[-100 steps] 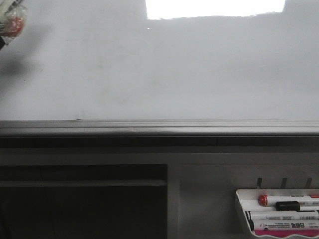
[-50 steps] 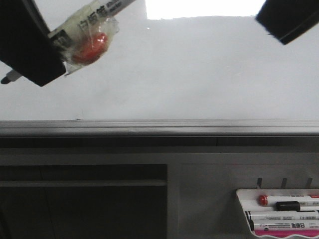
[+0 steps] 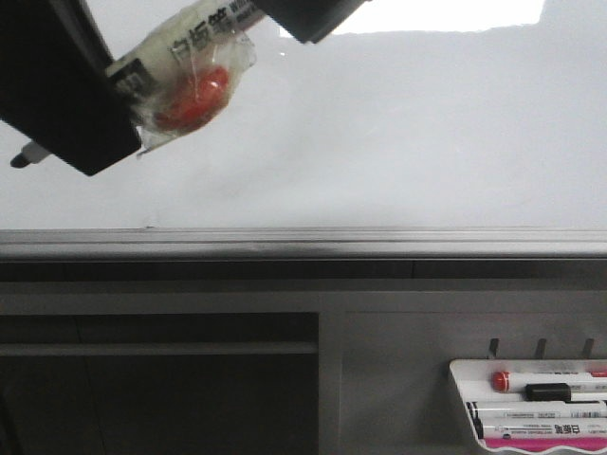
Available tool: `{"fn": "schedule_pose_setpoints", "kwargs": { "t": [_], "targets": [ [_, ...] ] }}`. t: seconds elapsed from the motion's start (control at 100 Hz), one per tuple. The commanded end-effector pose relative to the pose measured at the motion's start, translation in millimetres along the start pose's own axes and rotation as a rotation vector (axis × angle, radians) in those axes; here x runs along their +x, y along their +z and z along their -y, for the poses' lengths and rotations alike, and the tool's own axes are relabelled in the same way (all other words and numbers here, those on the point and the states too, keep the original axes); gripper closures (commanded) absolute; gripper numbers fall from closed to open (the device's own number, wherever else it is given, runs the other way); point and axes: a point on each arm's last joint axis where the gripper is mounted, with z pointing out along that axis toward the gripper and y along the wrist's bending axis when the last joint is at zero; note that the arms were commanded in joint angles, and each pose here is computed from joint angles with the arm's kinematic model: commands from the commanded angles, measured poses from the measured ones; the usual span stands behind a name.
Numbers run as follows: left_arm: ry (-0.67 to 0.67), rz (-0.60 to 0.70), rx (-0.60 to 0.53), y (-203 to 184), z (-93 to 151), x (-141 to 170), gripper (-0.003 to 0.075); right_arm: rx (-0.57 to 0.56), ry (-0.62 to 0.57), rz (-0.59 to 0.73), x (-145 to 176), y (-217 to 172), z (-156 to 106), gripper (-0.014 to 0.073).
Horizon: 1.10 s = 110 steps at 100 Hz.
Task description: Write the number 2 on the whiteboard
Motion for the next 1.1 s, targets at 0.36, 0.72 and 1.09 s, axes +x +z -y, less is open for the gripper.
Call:
{"fn": "schedule_pose_setpoints", "kwargs": {
  "t": [0.36, 0.72, 1.09],
  "targets": [
    [0.010, 0.117, -0.052, -16.0, -2.9, -11.7, 0.0740, 0.024, -0.011, 0.132, -17.4, -9.2, -0.3, 0.0266],
    [0.022, 0.136, -0.079, -16.4, -5.3, -13.5, 0.0740, 0.009, -0.092, 0.118, -16.1, -9.0, -2.1, 0.0266],
    [0.024, 0.137, -0.083, -16.4, -5.6, -13.6, 0.0740, 0.021, -0.096, 0.135, -17.7, -9.2, -1.0, 0.0266]
  ]
}}
